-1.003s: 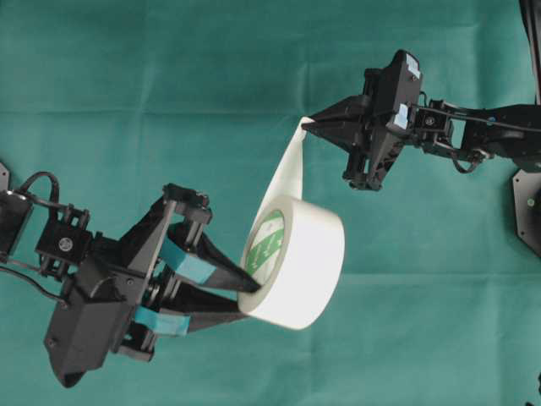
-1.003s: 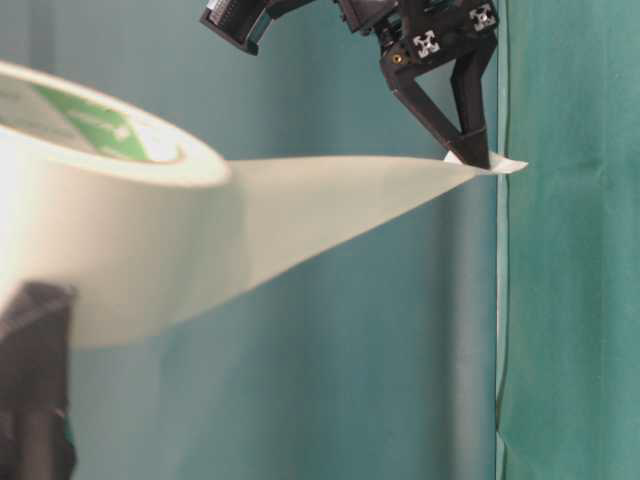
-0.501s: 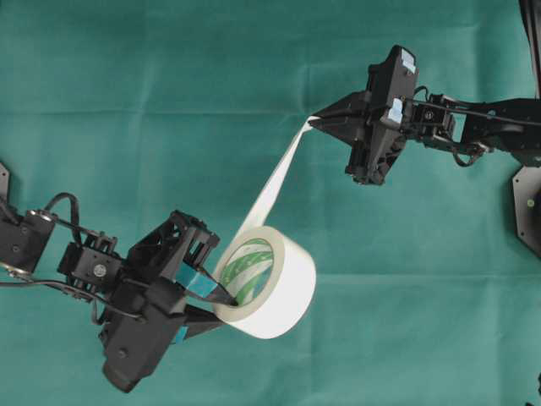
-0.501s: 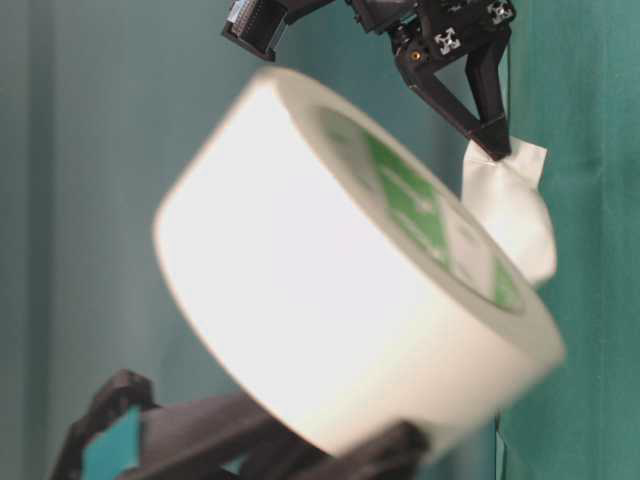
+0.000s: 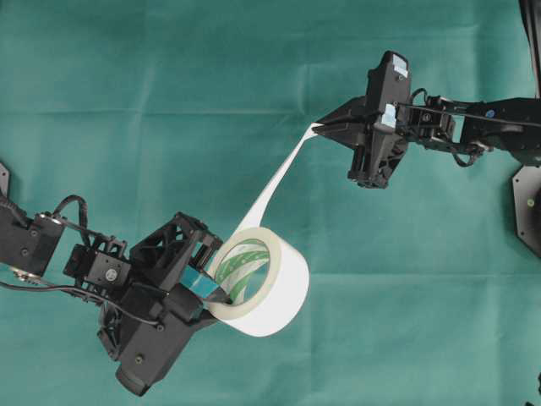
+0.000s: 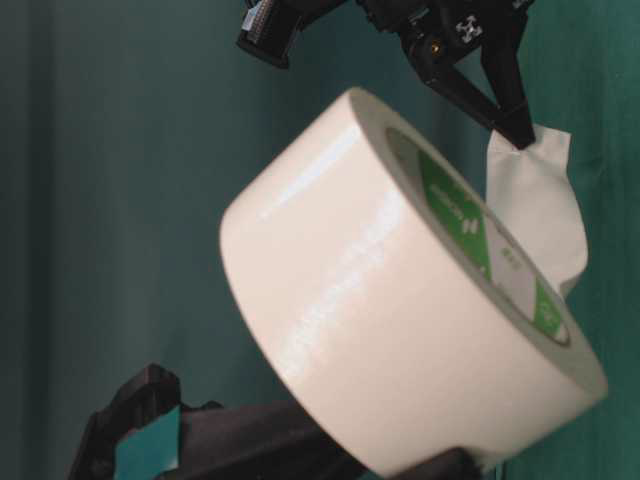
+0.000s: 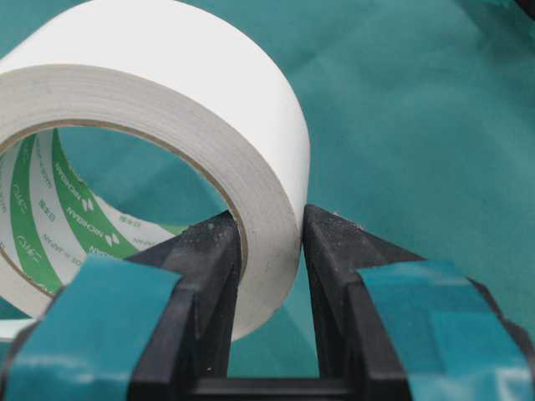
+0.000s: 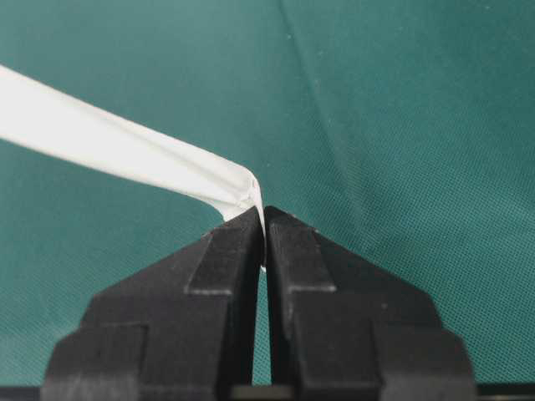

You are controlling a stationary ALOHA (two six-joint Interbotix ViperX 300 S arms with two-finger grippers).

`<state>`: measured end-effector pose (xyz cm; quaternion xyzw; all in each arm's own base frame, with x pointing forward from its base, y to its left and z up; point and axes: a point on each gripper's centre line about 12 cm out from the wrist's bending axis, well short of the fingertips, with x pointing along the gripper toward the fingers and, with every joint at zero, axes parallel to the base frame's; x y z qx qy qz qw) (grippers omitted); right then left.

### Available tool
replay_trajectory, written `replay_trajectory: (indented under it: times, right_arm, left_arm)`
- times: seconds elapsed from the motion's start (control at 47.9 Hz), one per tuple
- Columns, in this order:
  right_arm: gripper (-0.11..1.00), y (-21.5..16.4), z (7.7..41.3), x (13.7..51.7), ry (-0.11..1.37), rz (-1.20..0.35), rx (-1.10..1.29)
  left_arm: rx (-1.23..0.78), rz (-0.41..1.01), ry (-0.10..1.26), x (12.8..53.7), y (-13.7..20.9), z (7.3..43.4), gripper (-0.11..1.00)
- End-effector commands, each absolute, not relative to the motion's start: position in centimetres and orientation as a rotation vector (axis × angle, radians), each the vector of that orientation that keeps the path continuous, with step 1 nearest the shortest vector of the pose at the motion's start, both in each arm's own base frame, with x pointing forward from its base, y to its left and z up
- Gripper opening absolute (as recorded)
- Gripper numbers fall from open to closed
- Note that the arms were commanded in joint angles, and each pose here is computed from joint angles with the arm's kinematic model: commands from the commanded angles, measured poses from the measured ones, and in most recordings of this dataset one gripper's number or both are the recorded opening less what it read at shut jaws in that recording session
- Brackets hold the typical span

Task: Peel off the duct tape with your right arm.
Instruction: 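Pull the roll down-left with the left gripper, unwinding more tape, then open the right gripper to release the tape end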

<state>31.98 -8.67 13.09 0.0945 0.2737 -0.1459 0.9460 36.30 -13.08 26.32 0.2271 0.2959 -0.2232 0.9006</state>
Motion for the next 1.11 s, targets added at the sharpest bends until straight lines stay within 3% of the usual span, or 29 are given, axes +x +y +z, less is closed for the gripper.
replay_trajectory:
  times: [0.0,0.501,0.647,0.856,1.086]
  right_arm:
    - [-0.1,-9.4,13.8,32.2,0.536,-0.308,0.185]
    - [-0.07,-9.4,13.8,32.2,0.571,-0.302,0.179]
    - [0.13,-9.2,14.0,31.8,0.601,-0.291,0.163]
    - [0.7,-8.8,15.0,31.5,0.577,-0.281,0.154]
    - [0.7,-7.9,15.1,30.8,0.572,-0.261,0.15]
  left_arm:
    - [0.466,-0.46,0.538,36.4,-13.5,28.7,0.21]
    - [0.466,-0.443,0.573,36.7,-12.6,27.9,0.21]
    - [0.468,-0.437,0.625,36.8,-12.0,27.1,0.21]
    - [0.464,-0.418,0.662,36.8,-11.0,27.1,0.21]
    - [0.454,-0.362,0.69,36.4,-8.4,28.0,0.21]
